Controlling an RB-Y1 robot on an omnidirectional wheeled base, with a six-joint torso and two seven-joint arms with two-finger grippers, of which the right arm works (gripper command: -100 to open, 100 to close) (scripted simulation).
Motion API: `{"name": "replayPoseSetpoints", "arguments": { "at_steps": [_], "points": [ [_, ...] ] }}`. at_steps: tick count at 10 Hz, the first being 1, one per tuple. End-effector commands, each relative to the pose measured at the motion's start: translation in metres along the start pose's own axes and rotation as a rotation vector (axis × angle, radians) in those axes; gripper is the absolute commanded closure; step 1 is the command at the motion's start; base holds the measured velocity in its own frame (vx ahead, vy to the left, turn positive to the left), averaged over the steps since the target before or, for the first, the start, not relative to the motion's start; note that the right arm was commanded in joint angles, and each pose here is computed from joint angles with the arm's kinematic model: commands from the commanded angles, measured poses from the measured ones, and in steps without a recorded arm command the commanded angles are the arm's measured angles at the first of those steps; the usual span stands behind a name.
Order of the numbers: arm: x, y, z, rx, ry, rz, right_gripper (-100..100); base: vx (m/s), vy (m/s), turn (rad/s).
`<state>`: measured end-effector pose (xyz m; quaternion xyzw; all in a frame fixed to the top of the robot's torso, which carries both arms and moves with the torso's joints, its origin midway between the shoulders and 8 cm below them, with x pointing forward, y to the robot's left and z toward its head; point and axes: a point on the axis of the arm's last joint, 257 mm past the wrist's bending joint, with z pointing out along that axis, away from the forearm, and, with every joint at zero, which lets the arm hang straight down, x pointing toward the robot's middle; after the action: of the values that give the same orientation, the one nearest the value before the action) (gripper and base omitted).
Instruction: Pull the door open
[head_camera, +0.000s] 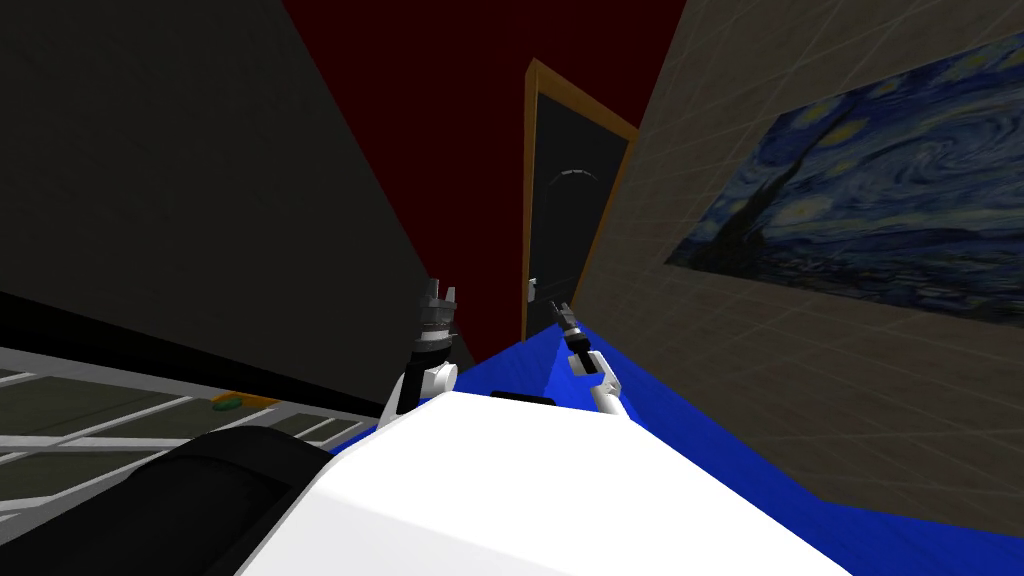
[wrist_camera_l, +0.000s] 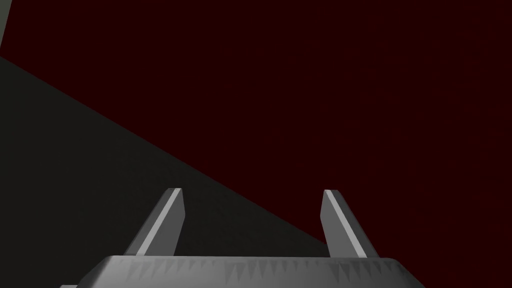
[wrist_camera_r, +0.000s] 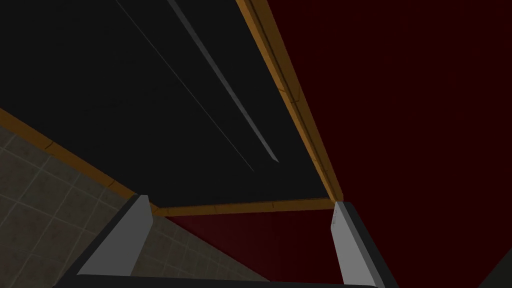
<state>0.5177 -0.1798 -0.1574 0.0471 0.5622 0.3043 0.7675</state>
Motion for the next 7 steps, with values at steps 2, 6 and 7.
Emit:
{"name": "replayPoseSetpoints", "arguments": {
  "at_steps": [2,6,7],
  "points": [
    [0.020,-0.005,0.0064,-0.001,0.048,-0.055,-100,0.089,-0.082,0.049],
    [0.051,-0.011,0.0130,-0.006,0.119,-0.131,-100,0.090,-0.068,0.043],
    [0.051,-0.011,0.0130,-0.006,0.119,-0.131,-100,0.045,-0.053,0.014]
  ]
}}
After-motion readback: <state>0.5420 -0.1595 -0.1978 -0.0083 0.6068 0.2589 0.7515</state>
